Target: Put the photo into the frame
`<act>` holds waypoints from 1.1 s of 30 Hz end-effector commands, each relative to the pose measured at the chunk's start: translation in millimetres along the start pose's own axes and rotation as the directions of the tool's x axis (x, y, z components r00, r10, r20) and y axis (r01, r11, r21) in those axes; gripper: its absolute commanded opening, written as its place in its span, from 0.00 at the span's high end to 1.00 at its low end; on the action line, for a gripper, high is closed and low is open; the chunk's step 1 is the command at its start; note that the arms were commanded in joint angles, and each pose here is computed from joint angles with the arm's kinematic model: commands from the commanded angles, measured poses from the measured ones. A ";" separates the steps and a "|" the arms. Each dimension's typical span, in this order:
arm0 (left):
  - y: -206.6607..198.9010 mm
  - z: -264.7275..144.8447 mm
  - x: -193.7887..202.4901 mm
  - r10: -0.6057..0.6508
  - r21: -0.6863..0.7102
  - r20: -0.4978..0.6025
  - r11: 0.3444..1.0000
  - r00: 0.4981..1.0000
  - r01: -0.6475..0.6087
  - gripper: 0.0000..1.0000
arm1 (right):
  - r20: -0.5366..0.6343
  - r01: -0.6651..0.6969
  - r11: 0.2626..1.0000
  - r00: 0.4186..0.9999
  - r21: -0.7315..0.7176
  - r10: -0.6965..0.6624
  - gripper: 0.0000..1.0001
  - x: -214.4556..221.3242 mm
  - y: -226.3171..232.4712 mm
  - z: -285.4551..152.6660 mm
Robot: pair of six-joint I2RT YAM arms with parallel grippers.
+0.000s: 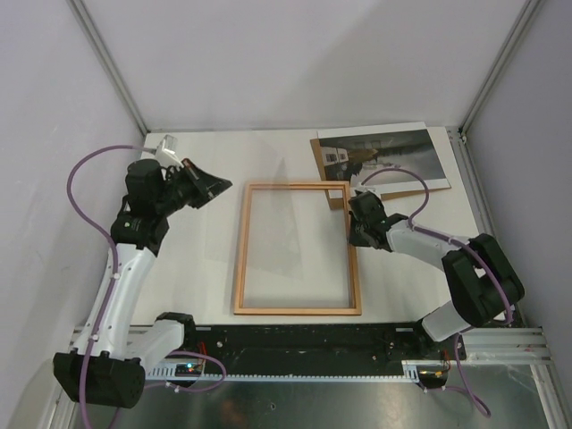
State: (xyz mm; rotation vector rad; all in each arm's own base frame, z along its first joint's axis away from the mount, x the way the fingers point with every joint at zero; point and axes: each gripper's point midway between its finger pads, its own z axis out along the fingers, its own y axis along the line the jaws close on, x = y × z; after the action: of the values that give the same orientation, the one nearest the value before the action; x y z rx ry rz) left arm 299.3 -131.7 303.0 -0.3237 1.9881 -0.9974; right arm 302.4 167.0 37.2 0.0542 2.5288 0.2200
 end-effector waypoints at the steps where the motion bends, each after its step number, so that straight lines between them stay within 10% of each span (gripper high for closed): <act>1: -34.7 -11.5 -5.1 0.023 0.166 0.025 0.986 0.999 -0.027 1.00 | 0.077 -0.062 0.992 0.995 -0.108 0.071 0.92 -19.5 26.6 -10.2; 14: -18.0 -4.5 32.1 -0.047 0.242 -0.056 0.968 0.997 0.059 1.00 | 0.081 -0.103 0.989 0.990 -0.104 0.111 0.34 -20.5 19.0 -36.3; 33: 9.3 -4.0 81.6 -0.218 0.360 -0.040 0.907 0.975 0.218 1.00 | 0.060 -0.297 0.939 0.948 -0.175 0.311 0.33 -19.8 -18.4 -51.3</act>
State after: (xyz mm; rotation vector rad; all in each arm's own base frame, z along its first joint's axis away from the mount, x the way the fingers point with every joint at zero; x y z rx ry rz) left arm 254.8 -163.2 227.0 -0.4143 1.8615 -1.4269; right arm 289.3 130.6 80.3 0.3626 2.4281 0.4268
